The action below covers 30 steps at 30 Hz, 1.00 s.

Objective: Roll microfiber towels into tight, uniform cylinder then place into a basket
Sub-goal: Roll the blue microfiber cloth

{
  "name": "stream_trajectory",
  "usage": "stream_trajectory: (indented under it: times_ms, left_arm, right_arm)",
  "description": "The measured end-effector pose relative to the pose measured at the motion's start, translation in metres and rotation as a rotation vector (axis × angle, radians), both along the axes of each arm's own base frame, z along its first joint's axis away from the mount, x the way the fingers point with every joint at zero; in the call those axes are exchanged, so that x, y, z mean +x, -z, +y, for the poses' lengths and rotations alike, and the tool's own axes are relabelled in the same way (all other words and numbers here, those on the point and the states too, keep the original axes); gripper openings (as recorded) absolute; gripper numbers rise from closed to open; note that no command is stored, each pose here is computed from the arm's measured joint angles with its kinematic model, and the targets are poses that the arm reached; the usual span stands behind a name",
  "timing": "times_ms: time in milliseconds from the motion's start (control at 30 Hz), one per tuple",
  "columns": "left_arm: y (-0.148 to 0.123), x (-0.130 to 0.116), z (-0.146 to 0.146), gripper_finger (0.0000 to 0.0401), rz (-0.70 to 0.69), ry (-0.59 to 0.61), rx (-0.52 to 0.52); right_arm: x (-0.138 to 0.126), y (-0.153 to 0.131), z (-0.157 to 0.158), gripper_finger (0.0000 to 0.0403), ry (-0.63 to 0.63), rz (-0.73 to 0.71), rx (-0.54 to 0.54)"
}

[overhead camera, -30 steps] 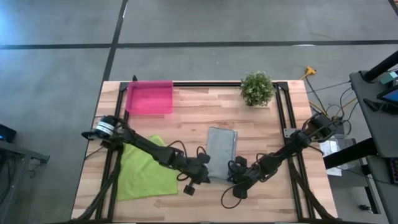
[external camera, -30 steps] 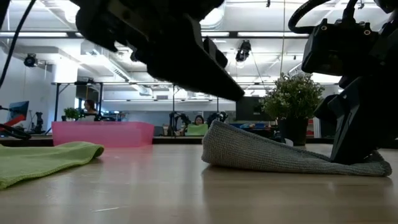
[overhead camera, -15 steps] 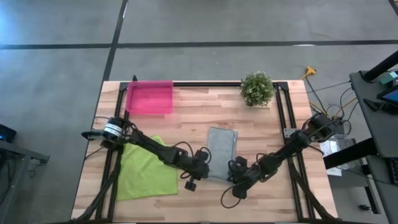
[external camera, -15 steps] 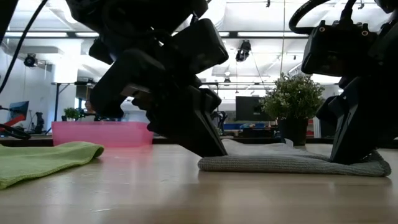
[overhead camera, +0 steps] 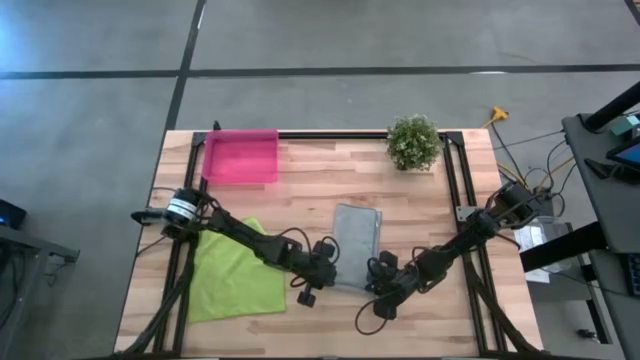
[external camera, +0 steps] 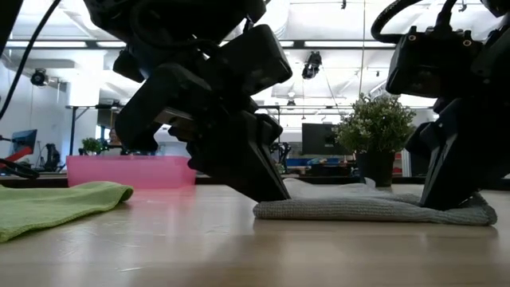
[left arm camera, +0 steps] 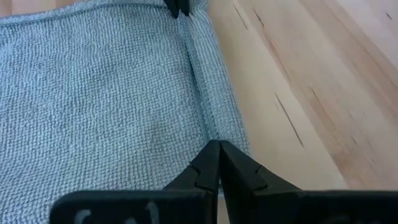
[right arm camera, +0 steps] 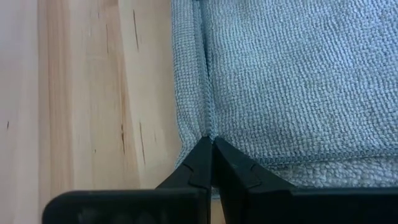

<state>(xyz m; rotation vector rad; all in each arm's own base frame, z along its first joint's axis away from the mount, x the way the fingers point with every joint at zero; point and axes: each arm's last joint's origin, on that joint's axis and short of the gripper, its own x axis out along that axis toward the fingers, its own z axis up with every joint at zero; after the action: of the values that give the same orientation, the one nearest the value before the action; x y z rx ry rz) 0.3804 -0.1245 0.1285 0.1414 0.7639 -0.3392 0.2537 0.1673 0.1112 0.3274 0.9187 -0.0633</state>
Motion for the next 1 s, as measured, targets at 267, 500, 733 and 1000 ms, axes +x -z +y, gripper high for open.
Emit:
stream_trajectory:
  times_ms: [267, 500, 733, 1000]
  left_arm:
    - [0.001, -0.001, 0.001, 0.0000, 0.000, -0.009, 0.009]
    - [0.003, -0.002, 0.001, 0.0000, 0.001, -0.016, 0.016]
    - [0.003, -0.002, 0.001, 0.0000, 0.006, -0.022, 0.015]
    - [0.003, -0.003, 0.000, 0.0000, 0.029, -0.054, -0.010]
  right_arm:
    - [0.000, -0.001, 0.000, 0.0051, -0.015, -0.010, -0.017]
    - [0.000, -0.001, 0.000, 0.0099, -0.014, -0.013, -0.017]
    - [0.000, -0.002, 0.000, 0.0116, -0.015, -0.010, -0.015]
    - [-0.004, -0.024, 0.000, 0.0107, -0.010, -0.048, 0.060]
